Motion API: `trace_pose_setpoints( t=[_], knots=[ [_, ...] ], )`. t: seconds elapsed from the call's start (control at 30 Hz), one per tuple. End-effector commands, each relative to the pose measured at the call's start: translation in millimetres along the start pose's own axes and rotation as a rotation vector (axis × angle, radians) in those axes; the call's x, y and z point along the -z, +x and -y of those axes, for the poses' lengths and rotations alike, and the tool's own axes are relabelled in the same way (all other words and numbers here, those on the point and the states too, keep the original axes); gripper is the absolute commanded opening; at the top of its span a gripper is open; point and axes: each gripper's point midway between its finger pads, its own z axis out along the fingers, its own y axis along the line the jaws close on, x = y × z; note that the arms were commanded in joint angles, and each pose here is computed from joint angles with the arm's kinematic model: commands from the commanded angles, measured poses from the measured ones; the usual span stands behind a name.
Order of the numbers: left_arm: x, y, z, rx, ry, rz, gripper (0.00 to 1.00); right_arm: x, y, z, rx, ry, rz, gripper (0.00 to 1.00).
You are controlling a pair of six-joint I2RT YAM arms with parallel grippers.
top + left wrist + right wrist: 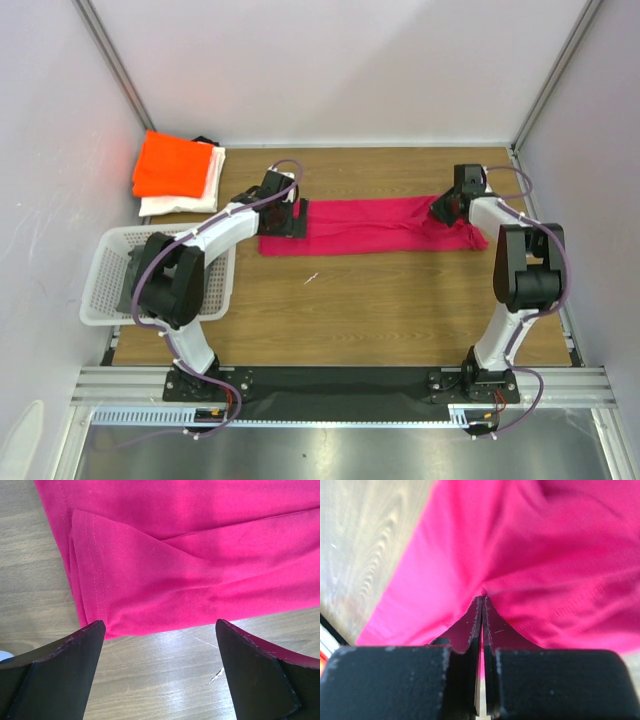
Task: Fold and stack the t-shirts
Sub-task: Fold the tshirt
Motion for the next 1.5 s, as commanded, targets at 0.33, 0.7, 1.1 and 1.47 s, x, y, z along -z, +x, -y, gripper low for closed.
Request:
trace_pose_setpoints(
  t=[0.33, 0.7, 1.1, 1.47],
  knots=[
    [14.3, -13.7, -0.5, 0.033, 0.040, 0.076, 0.99, -40.6, -45.5, -61.9, 0.154, -0.051, 0.015, 0.00],
    [10.1, -9.9, 0.9, 0.040, 0.048, 0.070, 0.98, -34.4, -55.6, -90.9, 0.250, -0.106, -0.052, 0.53],
    [-4.0, 0.0, -27.8, 0.151, -0.140, 0.022, 0.98, 53.1, -51.7, -45.5, 0.178, -0.007, 0.013, 0.56],
    [-23.3, 4.5, -24.6, 0.183, -0.119, 0.035, 0.96, 43.4, -20.9, -13.5, 0.076, -0.029, 0.018, 0.58]
  ],
)
